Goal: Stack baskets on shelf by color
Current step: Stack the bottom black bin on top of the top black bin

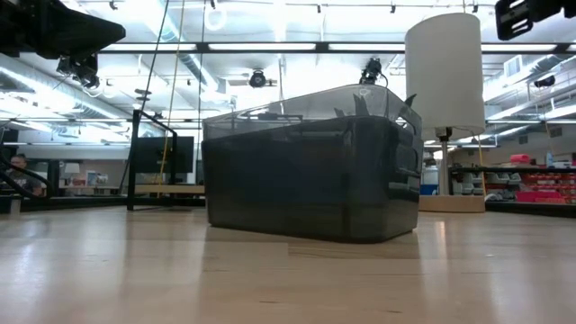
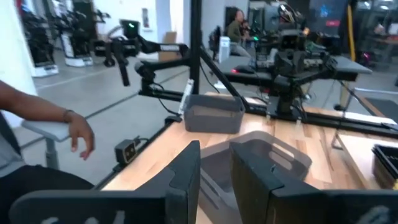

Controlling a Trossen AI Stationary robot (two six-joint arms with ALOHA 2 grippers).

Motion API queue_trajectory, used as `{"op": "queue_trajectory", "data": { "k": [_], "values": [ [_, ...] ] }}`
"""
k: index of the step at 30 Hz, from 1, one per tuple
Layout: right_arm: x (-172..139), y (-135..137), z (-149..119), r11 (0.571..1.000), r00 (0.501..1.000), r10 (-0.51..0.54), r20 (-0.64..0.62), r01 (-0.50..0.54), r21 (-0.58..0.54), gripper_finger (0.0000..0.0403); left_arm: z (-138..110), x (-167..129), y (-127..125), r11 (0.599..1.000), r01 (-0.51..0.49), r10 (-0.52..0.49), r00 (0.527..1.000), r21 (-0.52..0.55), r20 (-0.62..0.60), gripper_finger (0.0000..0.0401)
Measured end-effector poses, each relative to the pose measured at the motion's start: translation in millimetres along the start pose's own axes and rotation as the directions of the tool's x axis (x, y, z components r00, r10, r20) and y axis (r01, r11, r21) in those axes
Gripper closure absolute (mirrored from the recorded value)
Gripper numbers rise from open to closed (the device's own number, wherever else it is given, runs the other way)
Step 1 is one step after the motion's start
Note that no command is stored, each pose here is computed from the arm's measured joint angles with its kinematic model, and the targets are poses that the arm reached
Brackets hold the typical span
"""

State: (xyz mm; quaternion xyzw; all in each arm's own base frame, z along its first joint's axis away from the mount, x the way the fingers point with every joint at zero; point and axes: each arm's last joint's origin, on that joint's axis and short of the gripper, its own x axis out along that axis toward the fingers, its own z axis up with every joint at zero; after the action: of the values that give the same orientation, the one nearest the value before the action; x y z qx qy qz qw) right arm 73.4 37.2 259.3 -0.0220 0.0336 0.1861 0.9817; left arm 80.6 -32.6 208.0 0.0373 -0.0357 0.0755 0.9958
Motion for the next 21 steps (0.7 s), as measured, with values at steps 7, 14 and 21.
{"op": "queue_trajectory", "data": {
  "k": [7,14,21],
  "values": [
    [-12.6,-0.4,-15.1,0.999,0.996,0.036,0.079,-0.034,-0.026,0.0313,0.0,0.0,0.0,1.000,0.000,0.000,1.000,0.000,0.000,0.0373],
    [-6.2,0.6,-19.3,0.998,0.974,0.028,0.225,-0.015,-0.059,0.0313,-0.1,0.0,0.0,1.000,0.000,0.000,1.000,0.001,-0.001,0.0364],
    [-0.9,1.1,-34.0,0.996,0.984,0.012,0.179,0.003,-0.086,0.0313,-0.1,0.0,0.0,1.000,-0.001,0.001,1.000,0.000,0.000,0.0367]
  ]
}}
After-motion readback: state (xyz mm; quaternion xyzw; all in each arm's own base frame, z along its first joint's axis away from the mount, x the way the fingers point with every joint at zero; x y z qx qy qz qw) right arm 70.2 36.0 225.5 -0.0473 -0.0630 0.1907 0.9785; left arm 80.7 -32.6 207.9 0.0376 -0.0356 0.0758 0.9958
